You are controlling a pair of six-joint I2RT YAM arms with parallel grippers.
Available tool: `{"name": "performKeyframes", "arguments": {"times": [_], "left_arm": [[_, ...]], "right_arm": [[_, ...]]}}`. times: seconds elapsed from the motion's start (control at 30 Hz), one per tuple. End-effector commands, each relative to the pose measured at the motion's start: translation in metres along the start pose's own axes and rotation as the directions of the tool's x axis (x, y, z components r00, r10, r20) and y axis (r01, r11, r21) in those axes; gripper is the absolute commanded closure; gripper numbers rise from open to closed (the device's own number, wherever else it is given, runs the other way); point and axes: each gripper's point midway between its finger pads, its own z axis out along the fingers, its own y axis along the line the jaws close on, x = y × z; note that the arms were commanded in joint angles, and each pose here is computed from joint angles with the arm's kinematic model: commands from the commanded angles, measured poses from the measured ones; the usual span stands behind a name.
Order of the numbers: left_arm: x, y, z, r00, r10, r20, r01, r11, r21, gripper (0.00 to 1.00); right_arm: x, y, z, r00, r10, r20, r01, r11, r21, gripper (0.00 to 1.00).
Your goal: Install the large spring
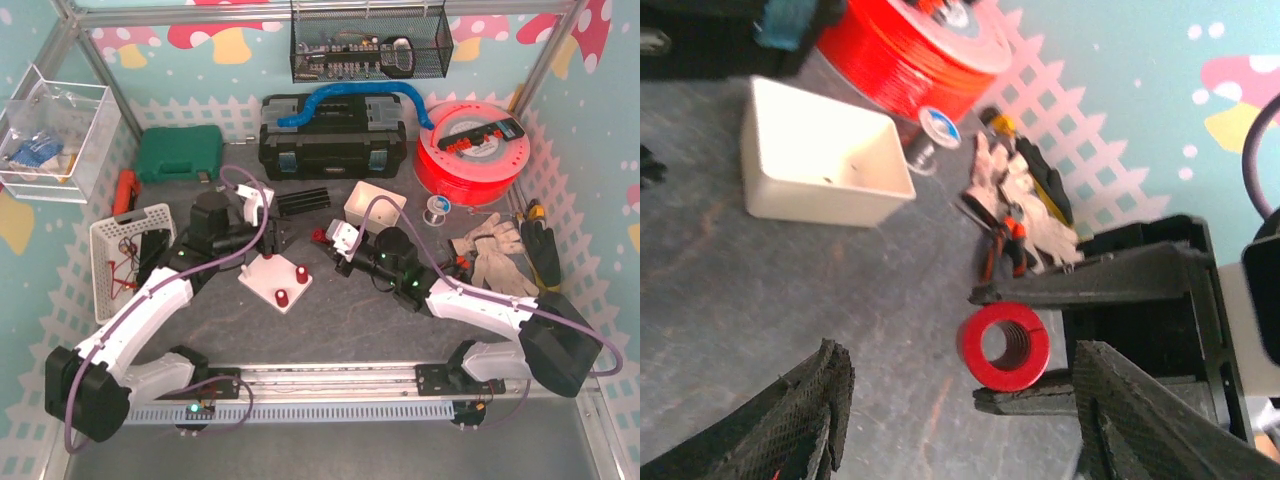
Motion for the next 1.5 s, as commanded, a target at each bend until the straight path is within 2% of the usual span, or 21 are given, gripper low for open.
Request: {"name": "performKeyframes", "arguments": {"times": [0.0,0.27,0.7,0.9,0.97,1.07,1.2,1.3,1.37,1.47], "left_arm": [[0.011,-0.026,0.012,0.997,0.015,-0.071,-0.006,0.992,0.13,0.39],[0.024,-0.032,0.028,0.991,0.037,-0.128,-0.016,0.986,0.164,0.42],[0.025,-0.026,0.033,0.99,0.024,-0.137,-0.005,0.99,0.142,0.5],[0.029,-0.028,0.032,0.988,0.006,-0.154,0.019,0.987,0.16,0.6],[0.029,-0.029,0.031,0.988,0.004,-0.153,0.021,0.987,0.16,0.68],[0.027,-0.028,0.028,0.99,-0.001,-0.141,0.021,0.99,0.139,0.83],[0.025,-0.019,0.025,0.992,-0.017,-0.128,0.025,0.997,0.068,0.95],[0.024,-0.008,0.02,0.993,-0.023,-0.116,0.022,1.0,-0.015,1.0],[0.025,0.002,0.016,0.993,-0.029,-0.113,0.02,0.997,-0.078,1.0],[0.026,0.021,0.008,0.993,-0.042,-0.113,0.017,0.978,-0.209,1.0]], "right_arm": [[-0.029,-0.005,-0.005,0.993,-0.064,0.101,0.06,0.997,0.047,0.9],[-0.026,0.001,0.004,0.993,-0.085,0.076,0.082,0.995,0.048,0.91],[-0.025,0.015,0.008,0.989,-0.131,0.067,0.129,0.991,0.027,0.91],[-0.025,0.018,0.01,0.988,-0.142,0.057,0.14,0.99,0.032,0.91],[-0.024,0.017,0.01,0.989,-0.14,0.055,0.138,0.99,0.033,0.9],[-0.018,0.018,0.009,0.992,-0.122,0.037,0.121,0.992,0.036,0.79],[-0.003,0.014,0.008,0.997,-0.069,-0.025,0.07,0.996,0.058,0.59],[0.009,0.01,0.003,0.997,-0.019,-0.074,0.025,0.996,0.089,0.44],[0.016,0.007,-0.004,0.996,0.013,-0.088,-0.003,0.993,0.118,0.23],[0.023,0.005,-0.015,0.995,0.047,-0.093,-0.032,0.988,0.15,0.13]]}}
